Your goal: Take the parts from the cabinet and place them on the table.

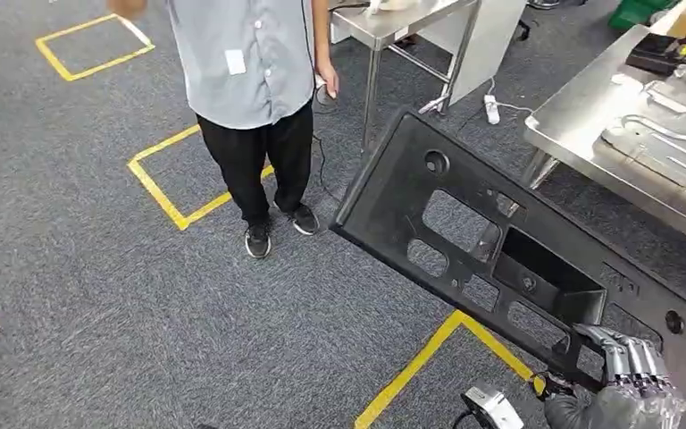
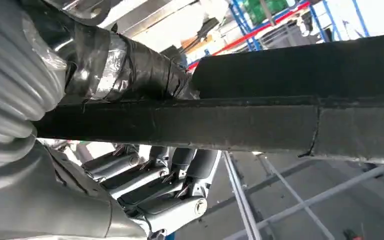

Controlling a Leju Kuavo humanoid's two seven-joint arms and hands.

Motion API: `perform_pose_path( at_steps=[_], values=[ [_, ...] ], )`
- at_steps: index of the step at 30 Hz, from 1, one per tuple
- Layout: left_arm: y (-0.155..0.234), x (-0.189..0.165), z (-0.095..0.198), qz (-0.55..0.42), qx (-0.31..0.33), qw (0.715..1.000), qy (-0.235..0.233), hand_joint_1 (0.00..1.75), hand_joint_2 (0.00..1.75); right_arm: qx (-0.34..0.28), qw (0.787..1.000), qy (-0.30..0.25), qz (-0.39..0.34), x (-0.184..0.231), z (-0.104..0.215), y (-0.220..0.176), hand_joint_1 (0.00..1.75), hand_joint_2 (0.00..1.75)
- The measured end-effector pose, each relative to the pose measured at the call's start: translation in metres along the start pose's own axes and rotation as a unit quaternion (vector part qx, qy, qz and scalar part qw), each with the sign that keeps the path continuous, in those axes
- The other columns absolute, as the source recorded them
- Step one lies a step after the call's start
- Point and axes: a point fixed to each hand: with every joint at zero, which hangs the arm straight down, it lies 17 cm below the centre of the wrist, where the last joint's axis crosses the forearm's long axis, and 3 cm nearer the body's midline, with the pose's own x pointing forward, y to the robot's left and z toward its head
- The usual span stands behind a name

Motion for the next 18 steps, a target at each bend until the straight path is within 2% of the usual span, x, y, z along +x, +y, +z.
perform_pose_path(
  at_steps=[18],
  values=[
    [-0.0039,0.0047,0.0003,0.003,-0.008,1.000,-0.009,0.00,1.75,0.004,1.000,-0.002,0.002,0.0008,0.0009,0.0025,1.75,1.75]
  ],
)
